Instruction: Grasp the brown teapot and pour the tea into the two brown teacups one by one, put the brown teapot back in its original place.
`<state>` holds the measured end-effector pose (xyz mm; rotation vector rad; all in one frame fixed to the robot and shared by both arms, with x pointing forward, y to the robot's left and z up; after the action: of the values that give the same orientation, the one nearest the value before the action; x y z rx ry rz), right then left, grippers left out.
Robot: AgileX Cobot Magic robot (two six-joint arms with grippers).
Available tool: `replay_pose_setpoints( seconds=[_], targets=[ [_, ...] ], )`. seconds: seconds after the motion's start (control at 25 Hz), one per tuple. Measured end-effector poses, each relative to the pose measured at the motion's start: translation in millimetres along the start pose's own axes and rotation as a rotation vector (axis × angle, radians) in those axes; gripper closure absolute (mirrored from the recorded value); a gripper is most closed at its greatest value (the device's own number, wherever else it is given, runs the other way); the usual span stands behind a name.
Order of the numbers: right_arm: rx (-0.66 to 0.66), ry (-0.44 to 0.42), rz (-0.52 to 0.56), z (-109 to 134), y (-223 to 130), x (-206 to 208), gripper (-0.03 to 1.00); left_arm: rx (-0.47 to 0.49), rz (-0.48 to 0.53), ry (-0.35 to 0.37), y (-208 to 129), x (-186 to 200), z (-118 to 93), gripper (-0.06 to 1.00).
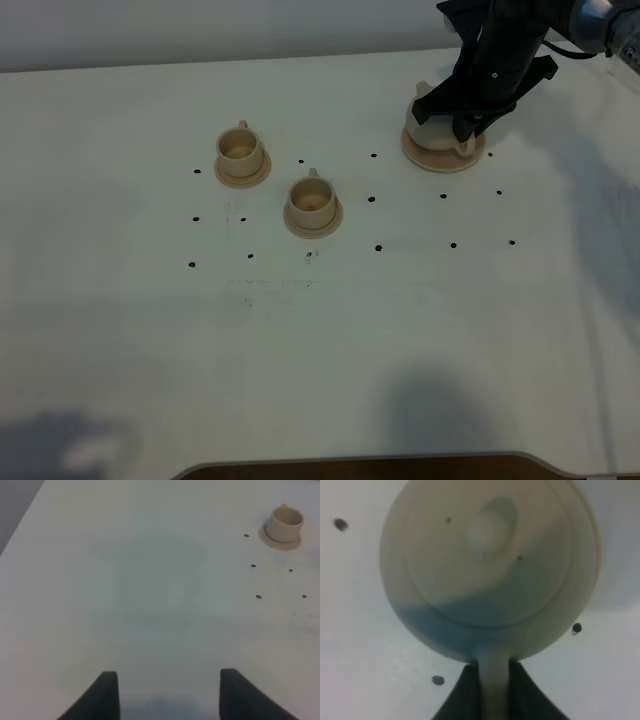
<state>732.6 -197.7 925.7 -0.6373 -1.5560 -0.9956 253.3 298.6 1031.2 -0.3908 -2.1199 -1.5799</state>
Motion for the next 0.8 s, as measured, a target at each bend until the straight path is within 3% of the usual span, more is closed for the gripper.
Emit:
replay_pose_setpoints(
  seconds=[0.28,0.48,0.8],
  targets=[
    [0.007,-0.004,-0.010,0.7,1.5,2.1,0.86,0.000,0.000,0.000,0.0,0.0,0.0,0.46],
    [0.063,-0.026,-0.071,14.4,13.5,13.3,0.86,0.000,0.000,0.000,0.0,0.0,0.0,0.46],
    [0.262,-0.051,-0.235,71.6,46.6,28.0,0.86,0.000,0.000,0.000,0.0,0.0,0.0,0.46]
  ],
)
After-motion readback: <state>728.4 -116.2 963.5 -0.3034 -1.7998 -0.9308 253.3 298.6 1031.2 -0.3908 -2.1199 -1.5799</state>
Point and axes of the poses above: a point on each arm's last joint axis where the gripper is mounted, x pointing back along that axis away from the gripper, z along the wrist's bending axis when the last joint is at zero, y = z × x, the point moved 3 cm from there along -x, pointing out along that axis toward the gripper, and after that the axes turned 13 degrees about x, right-handed, at the moved point
